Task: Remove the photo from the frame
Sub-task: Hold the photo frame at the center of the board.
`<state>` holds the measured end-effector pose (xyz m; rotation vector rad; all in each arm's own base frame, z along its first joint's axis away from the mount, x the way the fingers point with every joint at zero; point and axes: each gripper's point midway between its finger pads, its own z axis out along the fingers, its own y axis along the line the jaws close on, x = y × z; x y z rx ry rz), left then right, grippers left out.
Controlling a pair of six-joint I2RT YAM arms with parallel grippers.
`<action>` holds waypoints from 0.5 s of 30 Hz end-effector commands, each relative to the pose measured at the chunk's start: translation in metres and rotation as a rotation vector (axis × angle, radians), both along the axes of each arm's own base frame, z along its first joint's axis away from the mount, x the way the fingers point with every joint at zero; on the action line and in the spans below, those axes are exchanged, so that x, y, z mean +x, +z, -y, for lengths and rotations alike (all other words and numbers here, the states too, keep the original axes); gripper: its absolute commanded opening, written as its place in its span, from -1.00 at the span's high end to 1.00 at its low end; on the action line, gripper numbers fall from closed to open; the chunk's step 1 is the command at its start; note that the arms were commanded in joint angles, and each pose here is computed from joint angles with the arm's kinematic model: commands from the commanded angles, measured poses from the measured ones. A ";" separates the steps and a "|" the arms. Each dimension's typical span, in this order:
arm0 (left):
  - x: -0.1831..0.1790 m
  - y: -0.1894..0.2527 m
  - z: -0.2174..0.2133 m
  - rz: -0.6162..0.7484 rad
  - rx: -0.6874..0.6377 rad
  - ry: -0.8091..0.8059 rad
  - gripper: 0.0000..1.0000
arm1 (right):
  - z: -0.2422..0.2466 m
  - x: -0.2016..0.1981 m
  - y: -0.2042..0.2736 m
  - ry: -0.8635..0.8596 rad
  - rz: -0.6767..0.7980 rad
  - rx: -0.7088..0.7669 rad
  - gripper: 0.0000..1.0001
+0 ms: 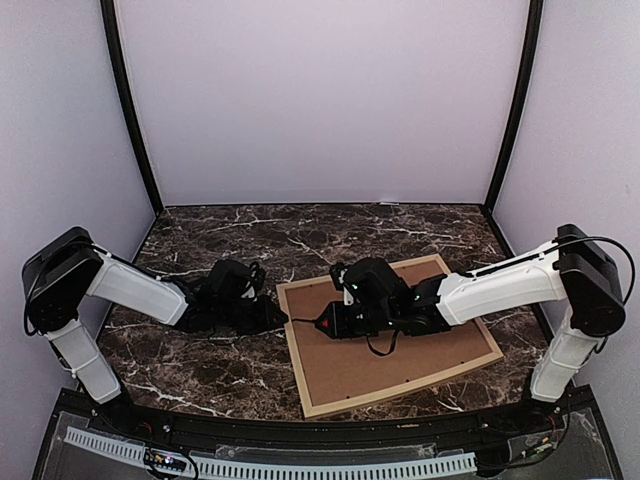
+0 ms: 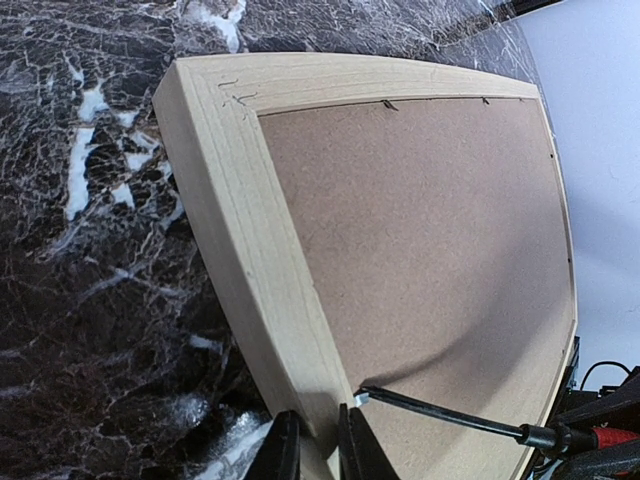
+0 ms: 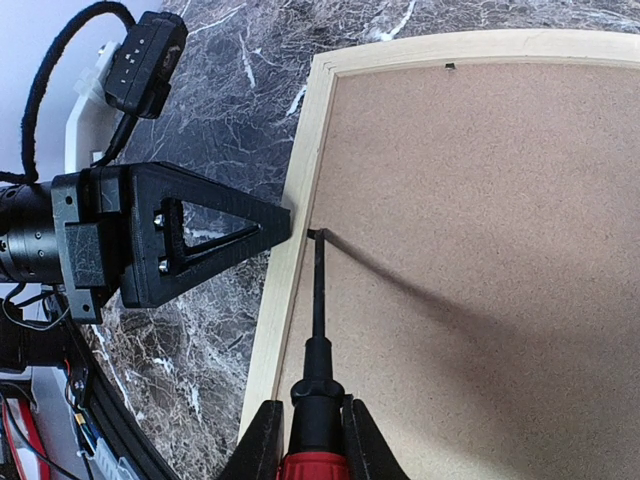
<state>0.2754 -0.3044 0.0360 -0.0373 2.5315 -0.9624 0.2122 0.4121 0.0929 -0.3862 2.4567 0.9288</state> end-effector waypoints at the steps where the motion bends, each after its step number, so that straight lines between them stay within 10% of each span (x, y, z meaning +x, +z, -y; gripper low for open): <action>1: -0.012 -0.020 -0.001 -0.041 0.027 -0.033 0.70 | -0.039 -0.023 0.035 0.140 0.000 0.180 1.00; 15: -0.013 -0.022 -0.001 -0.046 0.026 -0.034 0.70 | -0.045 -0.026 0.042 0.155 0.002 0.193 1.00</action>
